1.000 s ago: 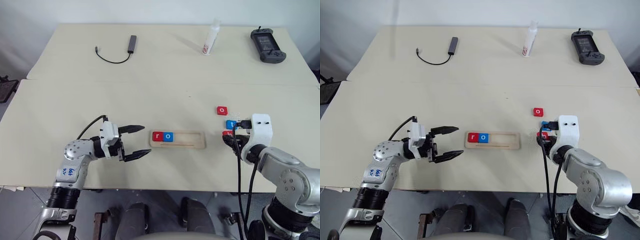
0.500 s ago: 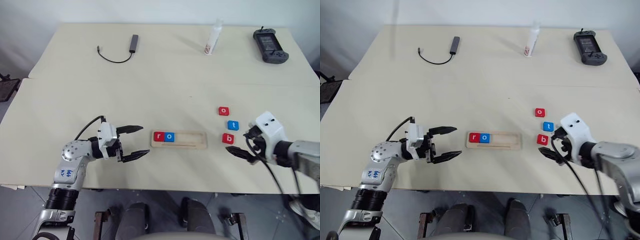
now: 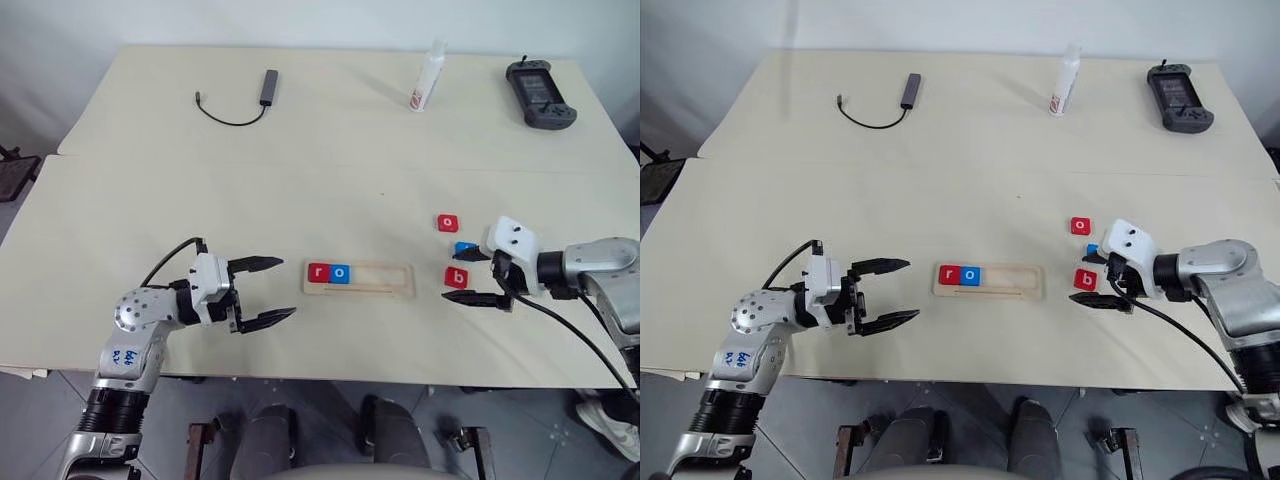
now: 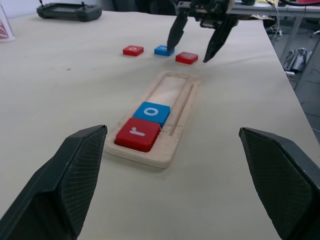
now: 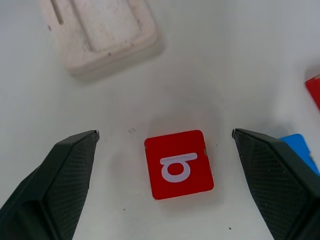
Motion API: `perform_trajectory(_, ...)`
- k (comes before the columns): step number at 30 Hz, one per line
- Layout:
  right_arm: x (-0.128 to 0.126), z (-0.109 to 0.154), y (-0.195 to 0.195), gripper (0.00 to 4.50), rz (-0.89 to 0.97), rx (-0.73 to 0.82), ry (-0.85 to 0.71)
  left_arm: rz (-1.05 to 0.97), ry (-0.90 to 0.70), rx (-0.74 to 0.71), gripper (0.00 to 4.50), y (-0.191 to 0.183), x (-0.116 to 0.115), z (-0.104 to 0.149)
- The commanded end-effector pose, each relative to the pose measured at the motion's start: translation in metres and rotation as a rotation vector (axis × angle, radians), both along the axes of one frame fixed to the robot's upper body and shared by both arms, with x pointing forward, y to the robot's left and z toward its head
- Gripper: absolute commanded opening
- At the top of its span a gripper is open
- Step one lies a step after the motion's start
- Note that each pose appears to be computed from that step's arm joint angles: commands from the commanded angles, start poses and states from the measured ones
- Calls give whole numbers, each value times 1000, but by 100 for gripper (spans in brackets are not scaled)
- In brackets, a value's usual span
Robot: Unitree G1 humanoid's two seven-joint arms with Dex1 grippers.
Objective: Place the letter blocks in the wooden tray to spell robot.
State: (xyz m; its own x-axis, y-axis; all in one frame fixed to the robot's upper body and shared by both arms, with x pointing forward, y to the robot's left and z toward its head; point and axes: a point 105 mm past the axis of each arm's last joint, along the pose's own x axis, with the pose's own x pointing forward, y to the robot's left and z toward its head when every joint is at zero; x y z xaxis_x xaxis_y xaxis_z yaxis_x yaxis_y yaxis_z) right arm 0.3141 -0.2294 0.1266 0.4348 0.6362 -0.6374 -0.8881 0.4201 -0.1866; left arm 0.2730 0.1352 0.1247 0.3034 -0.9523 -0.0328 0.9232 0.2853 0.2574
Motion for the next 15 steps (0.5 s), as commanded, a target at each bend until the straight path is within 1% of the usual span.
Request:
perform_trajectory(1, -3, -1, -2, 388, 47, -38, 51, -21, -40, -4, 450, -2, -6, 9)
perform_trajectory(6, -2, -1, -4, 212, 66, -60, 65, -25, -38, 4, 450, 0, -9, 9)
perform_trajectory(8, -2, 5, 1, 147, 84, -31, 67, -27, -37, 7, 450, 0, -9, 8)
perform_trajectory(11, -4, 22, 21, 147, 128, 48, 58, -27, -36, 10, 450, 0, -9, 8)
perform_trajectory(15, -14, 37, 54, 147, 248, 77, 38, -23, -31, 9, 450, 0, -10, 6)
